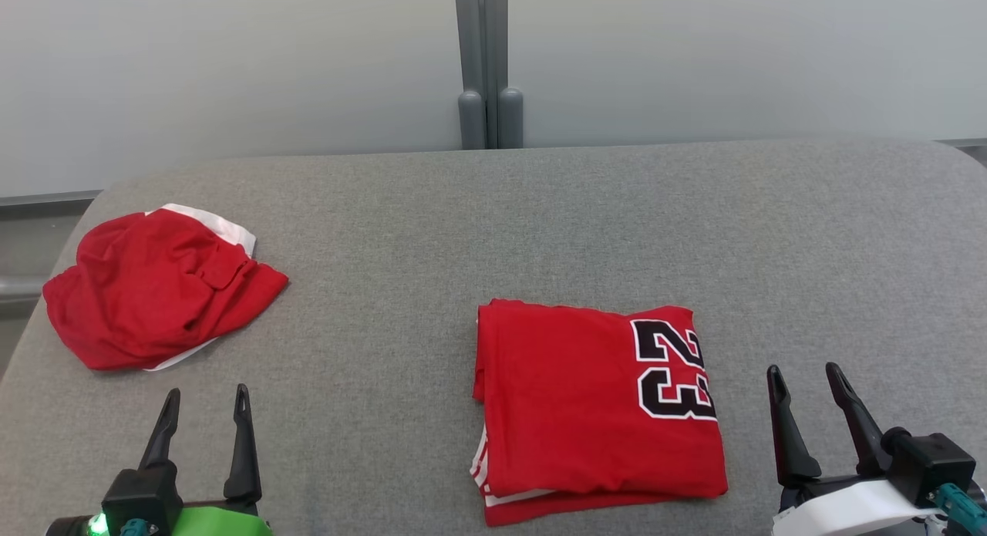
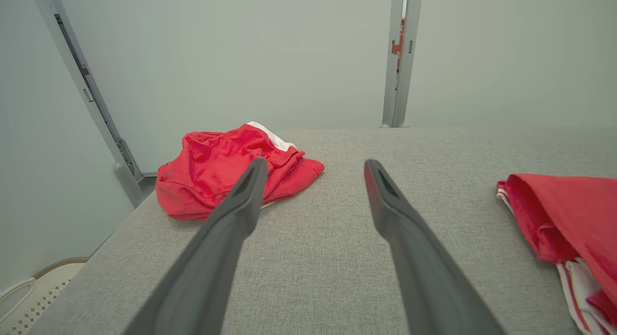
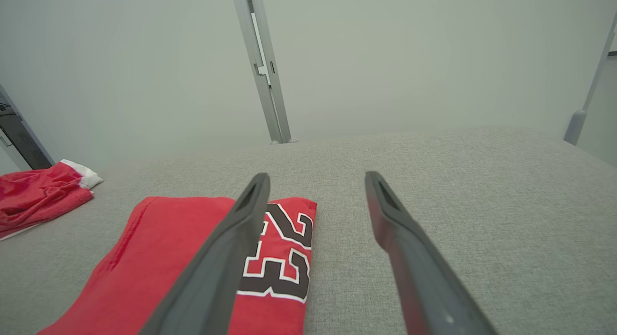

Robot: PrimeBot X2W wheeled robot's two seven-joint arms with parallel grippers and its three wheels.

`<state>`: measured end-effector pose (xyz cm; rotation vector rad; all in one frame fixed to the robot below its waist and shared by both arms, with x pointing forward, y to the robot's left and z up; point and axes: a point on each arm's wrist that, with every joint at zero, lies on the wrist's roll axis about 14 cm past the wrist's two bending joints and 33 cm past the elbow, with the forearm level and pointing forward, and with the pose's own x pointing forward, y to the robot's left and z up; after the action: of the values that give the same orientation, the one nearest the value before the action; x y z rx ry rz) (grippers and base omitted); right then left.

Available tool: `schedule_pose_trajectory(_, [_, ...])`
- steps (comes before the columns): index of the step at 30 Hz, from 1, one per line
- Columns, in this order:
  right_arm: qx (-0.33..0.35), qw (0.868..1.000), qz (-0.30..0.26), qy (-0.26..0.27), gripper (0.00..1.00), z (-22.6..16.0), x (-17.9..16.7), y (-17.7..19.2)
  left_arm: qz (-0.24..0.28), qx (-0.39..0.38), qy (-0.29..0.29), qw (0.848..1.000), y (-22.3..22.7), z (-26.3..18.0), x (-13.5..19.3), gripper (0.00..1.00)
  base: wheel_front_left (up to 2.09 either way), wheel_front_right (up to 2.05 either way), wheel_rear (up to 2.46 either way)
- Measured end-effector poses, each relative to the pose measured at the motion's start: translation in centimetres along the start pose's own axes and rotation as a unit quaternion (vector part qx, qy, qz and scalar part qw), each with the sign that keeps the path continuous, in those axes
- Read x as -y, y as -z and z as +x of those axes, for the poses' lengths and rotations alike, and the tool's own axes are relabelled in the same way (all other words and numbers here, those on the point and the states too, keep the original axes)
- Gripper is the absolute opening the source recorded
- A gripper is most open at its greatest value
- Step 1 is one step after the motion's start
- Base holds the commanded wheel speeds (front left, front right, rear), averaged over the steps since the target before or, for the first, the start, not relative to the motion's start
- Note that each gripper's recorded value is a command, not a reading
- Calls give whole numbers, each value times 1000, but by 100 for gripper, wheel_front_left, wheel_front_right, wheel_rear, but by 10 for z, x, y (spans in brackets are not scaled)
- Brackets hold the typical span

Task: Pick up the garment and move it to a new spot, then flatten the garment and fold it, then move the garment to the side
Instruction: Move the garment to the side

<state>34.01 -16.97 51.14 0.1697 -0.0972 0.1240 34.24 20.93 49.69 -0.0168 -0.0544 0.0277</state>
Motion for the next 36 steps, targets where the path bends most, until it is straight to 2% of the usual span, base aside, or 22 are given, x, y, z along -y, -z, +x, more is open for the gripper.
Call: schedule_pose_trajectory(36, [-18, 1000, 0, -15, 100, 5, -9, 10, -11, -18, 7, 1000, 11, 0, 1, 100, 0, 0, 0])
